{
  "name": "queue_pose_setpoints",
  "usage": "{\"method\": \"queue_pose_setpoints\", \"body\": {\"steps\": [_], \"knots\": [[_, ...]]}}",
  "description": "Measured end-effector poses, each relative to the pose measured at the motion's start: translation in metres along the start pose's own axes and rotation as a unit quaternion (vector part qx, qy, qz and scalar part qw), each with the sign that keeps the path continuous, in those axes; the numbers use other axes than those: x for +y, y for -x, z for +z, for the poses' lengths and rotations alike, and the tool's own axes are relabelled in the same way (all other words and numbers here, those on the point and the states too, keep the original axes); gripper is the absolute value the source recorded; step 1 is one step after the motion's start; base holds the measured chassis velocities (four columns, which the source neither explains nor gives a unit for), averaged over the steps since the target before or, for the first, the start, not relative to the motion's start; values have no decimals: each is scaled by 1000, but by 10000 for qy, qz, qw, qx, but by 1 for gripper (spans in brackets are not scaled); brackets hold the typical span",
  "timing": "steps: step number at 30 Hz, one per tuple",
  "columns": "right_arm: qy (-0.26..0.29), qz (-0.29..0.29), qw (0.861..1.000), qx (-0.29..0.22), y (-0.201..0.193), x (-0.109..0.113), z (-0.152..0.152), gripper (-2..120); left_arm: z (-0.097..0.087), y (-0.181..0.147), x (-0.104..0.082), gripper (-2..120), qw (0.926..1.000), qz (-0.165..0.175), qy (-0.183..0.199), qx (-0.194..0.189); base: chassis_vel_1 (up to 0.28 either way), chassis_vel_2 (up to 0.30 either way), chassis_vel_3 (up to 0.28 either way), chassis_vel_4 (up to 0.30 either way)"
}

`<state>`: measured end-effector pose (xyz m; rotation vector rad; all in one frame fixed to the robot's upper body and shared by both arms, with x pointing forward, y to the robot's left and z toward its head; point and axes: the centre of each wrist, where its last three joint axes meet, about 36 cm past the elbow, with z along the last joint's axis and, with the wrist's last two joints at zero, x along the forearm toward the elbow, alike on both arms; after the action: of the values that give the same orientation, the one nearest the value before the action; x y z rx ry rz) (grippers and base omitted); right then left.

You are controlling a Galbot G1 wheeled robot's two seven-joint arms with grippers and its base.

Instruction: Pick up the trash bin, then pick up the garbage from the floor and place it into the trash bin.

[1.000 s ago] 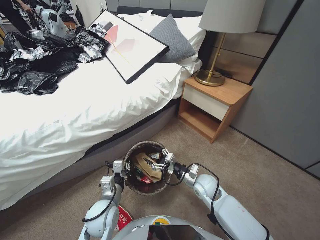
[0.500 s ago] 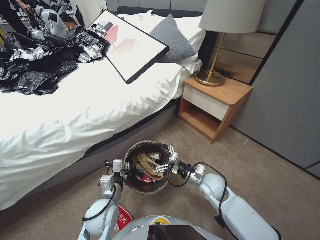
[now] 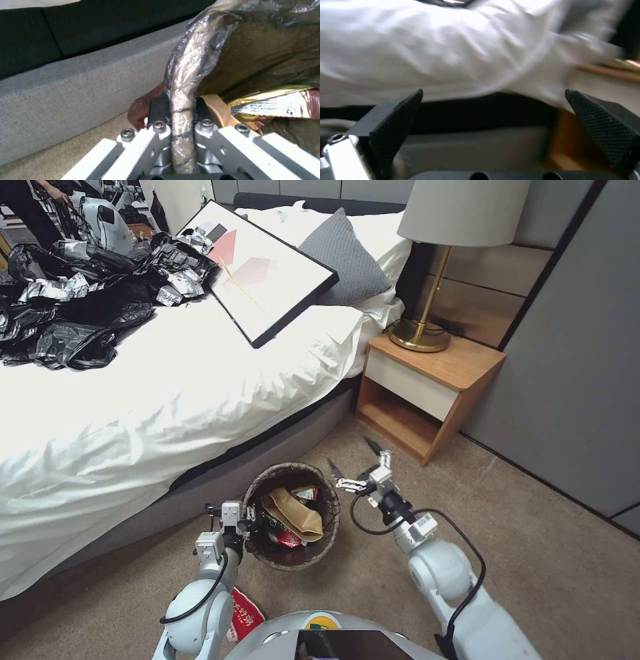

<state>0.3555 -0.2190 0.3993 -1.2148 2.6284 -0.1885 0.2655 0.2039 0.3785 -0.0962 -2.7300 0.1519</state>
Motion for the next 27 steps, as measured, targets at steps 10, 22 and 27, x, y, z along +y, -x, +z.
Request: {"method": "queue_pose_setpoints", "body": {"steps": [10, 22, 27], "knots": [[213, 3314, 9403, 750, -50, 65, 34, 100, 1, -4, 5, 2, 10000, -41, -28, -27, 0, 0, 0, 0], [145, 3522, 9322, 821, -63, 66, 53, 100, 1, -9, 7, 2, 10000, -18, -60, -41, 0, 0, 0, 0], [141, 3531, 9328, 711, -56, 59, 55, 100, 0, -10, 7, 2, 10000, -14, -64, -48, 0, 0, 0, 0]]}}
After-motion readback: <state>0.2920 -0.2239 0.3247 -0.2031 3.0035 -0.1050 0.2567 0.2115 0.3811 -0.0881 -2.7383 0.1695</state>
